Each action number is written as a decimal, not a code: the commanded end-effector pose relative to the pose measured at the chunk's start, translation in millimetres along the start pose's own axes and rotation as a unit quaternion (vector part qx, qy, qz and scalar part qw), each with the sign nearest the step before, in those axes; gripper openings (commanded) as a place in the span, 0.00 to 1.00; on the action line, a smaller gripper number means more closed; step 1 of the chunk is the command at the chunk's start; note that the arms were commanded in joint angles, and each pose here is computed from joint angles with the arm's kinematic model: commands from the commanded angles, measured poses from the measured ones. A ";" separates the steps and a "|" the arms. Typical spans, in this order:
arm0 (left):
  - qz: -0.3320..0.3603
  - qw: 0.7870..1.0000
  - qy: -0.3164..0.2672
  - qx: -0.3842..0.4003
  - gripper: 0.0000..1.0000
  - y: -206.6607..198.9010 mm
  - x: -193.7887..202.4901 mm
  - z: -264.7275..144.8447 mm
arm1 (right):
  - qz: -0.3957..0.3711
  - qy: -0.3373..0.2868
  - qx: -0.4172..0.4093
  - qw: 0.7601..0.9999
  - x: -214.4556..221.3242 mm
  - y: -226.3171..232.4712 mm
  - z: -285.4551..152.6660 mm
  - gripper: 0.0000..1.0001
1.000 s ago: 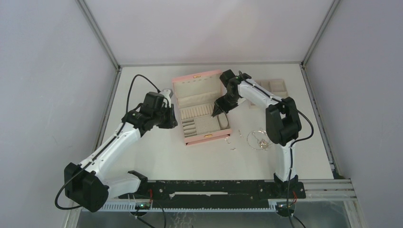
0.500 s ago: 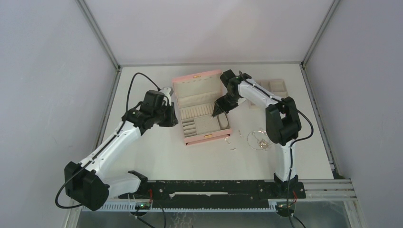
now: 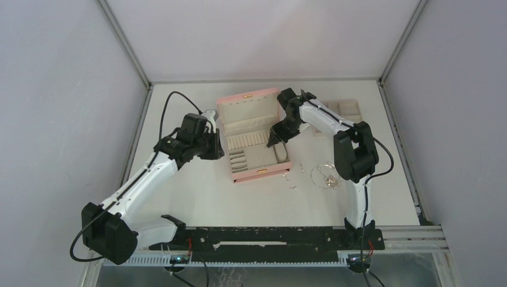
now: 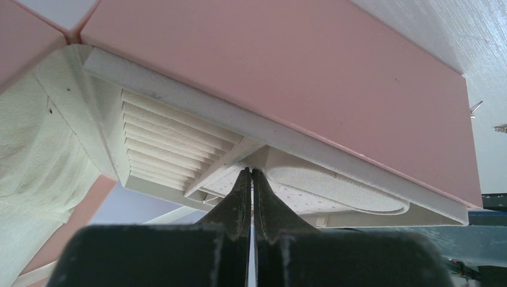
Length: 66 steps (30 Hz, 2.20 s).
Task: Organize the mixed jewelry
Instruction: Place the jewelry in the jewelry box.
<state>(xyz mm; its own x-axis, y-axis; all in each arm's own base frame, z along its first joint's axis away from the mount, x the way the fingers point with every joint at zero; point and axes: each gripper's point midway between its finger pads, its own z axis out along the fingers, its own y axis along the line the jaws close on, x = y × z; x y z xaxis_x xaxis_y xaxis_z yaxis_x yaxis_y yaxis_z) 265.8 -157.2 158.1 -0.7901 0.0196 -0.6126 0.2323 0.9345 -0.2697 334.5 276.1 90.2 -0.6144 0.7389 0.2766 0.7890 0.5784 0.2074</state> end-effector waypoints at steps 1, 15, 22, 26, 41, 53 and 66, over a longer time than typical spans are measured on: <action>0.015 0.999 -0.033 0.017 0.27 -10.9 -23.4 -7.4 | -0.003 -0.015 0.015 1.000 -8.7 -7.0 5.6 0.00; 0.015 0.999 -0.036 0.021 0.27 -12.5 -23.7 -9.0 | -0.027 -0.039 0.005 0.999 -11.9 -0.4 -9.3 0.09; 0.016 0.999 -0.042 0.022 0.27 -13.2 -25.9 -10.6 | -0.044 -0.049 -0.014 0.998 -10.7 8.2 -21.9 0.17; 0.017 0.999 -0.043 0.024 0.27 -13.5 -25.9 -11.9 | -0.052 -0.047 -0.027 0.997 -8.1 12.6 -27.5 0.19; 0.025 0.998 -0.047 0.027 0.27 -15.5 -30.5 -13.3 | -0.209 -0.093 -0.143 0.963 13.1 40.5 -48.9 0.17; 0.025 0.998 -0.045 0.022 0.27 -17.8 -41.9 -12.3 | -0.337 -0.183 -0.131 0.914 9.0 11.8 -31.4 0.08; 0.032 0.998 -0.045 0.014 0.27 -15.7 -46.7 -7.0 | -0.357 -0.204 -0.151 0.899 10.7 26.9 -38.6 0.01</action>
<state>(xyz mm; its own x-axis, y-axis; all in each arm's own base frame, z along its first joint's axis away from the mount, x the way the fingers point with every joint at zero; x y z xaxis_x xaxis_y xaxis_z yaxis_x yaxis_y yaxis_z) 283.7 -165.7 176.1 -0.7662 0.0363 -0.6416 0.2640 0.9280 -0.2628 333.0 279.1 111.0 -0.8948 0.3238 -0.3073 0.1750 0.8877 0.4259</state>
